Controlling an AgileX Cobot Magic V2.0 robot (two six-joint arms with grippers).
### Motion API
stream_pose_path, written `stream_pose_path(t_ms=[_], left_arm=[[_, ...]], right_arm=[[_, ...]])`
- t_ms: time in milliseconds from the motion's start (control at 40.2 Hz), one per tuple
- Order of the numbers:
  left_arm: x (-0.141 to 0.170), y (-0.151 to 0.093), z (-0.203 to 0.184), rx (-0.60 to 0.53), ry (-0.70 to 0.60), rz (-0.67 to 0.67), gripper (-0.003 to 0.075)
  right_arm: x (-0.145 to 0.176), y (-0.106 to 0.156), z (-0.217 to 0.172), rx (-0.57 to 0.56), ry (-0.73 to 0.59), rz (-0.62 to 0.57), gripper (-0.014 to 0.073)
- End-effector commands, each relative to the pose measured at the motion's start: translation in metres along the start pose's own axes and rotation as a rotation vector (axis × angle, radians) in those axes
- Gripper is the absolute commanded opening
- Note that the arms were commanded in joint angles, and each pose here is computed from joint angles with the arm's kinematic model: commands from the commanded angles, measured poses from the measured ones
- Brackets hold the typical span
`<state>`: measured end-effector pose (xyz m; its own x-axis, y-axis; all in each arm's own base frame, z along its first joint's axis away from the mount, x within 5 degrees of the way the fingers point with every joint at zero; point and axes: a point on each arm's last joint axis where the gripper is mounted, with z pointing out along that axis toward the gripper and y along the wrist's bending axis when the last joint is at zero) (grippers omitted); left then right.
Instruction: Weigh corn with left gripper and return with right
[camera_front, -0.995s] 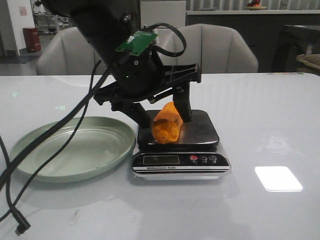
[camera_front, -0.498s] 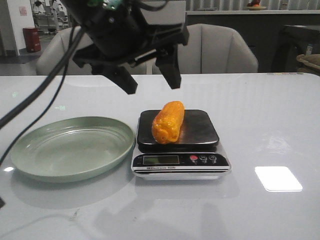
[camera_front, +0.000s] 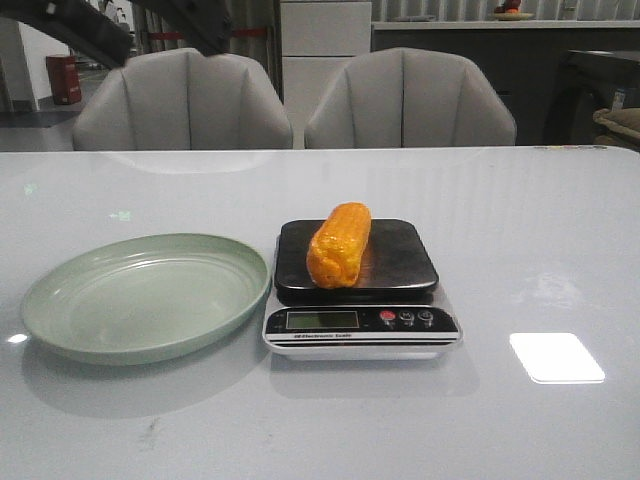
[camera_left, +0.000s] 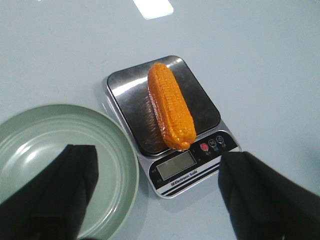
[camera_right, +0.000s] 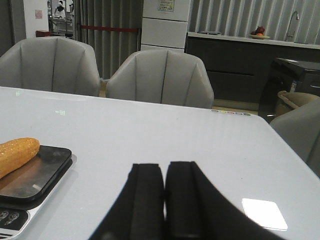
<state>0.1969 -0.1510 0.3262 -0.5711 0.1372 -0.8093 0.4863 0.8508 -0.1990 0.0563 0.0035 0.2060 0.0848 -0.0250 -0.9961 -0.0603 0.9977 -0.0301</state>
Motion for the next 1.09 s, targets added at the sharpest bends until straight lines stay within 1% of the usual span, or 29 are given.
stream_pose_path(t_ms=[0,199,373,498,597,697,746,796,846,896,995,1020,1045,1070], left_arm=[[-0.007,-0.001,-0.040,0.026,-0.185,0.041,0.0564],[0.019,0.008,-0.095,0.029,-0.321,0.089,0.0564],[0.053,0.018,-0.139,0.028,-0.462,0.129,0.0564],[0.081,0.026,-0.158,0.025,-0.541,0.147,0.0564],[0.104,0.033,-0.169,0.009,-0.578,0.163,0.0564],[0.121,0.039,-0.176,-0.015,-0.602,0.178,0.0564],[0.128,0.042,-0.178,-0.025,-0.611,0.183,0.0552],[0.134,0.043,-0.179,-0.026,-0.616,0.180,0.0515],[0.138,0.044,-0.179,-0.028,-0.614,0.179,0.0454],[0.140,0.045,-0.177,-0.028,-0.615,0.179,0.0372],[0.140,0.045,-0.178,-0.026,-0.622,0.179,0.0151],[0.140,0.045,-0.178,-0.026,-0.622,0.179,0.0108],[0.140,0.045,-0.178,-0.026,-0.622,0.179,0.0108],[0.140,0.045,-0.178,-0.026,-0.622,0.179,0.0125]], right_arm=[[-0.008,-0.001,-0.002,0.013,-0.101,-0.019,0.0178],[-0.008,-0.001,-0.002,0.013,-0.101,-0.019,0.0178],[-0.008,-0.001,-0.002,0.013,-0.101,-0.019,0.0178],[-0.008,-0.001,-0.002,0.013,-0.101,-0.019,0.0178],[-0.008,-0.001,-0.002,0.013,-0.101,-0.019,0.0178],[-0.008,-0.001,-0.002,0.013,-0.101,-0.019,0.0178],[-0.008,-0.001,-0.002,0.013,-0.101,-0.019,0.0178],[-0.008,-0.001,-0.002,0.013,-0.101,-0.019,0.0178],[-0.008,-0.001,-0.002,0.013,-0.101,-0.019,0.0178],[-0.008,-0.001,-0.002,0.013,-0.101,-0.019,0.0178],[-0.008,-0.001,-0.002,0.013,-0.101,-0.019,0.0178],[-0.008,-0.001,-0.002,0.013,-0.101,-0.019,0.0178],[-0.008,-0.001,-0.002,0.013,-0.101,-0.019,0.0178],[-0.008,-0.001,-0.002,0.013,-0.101,-0.019,0.0178]])
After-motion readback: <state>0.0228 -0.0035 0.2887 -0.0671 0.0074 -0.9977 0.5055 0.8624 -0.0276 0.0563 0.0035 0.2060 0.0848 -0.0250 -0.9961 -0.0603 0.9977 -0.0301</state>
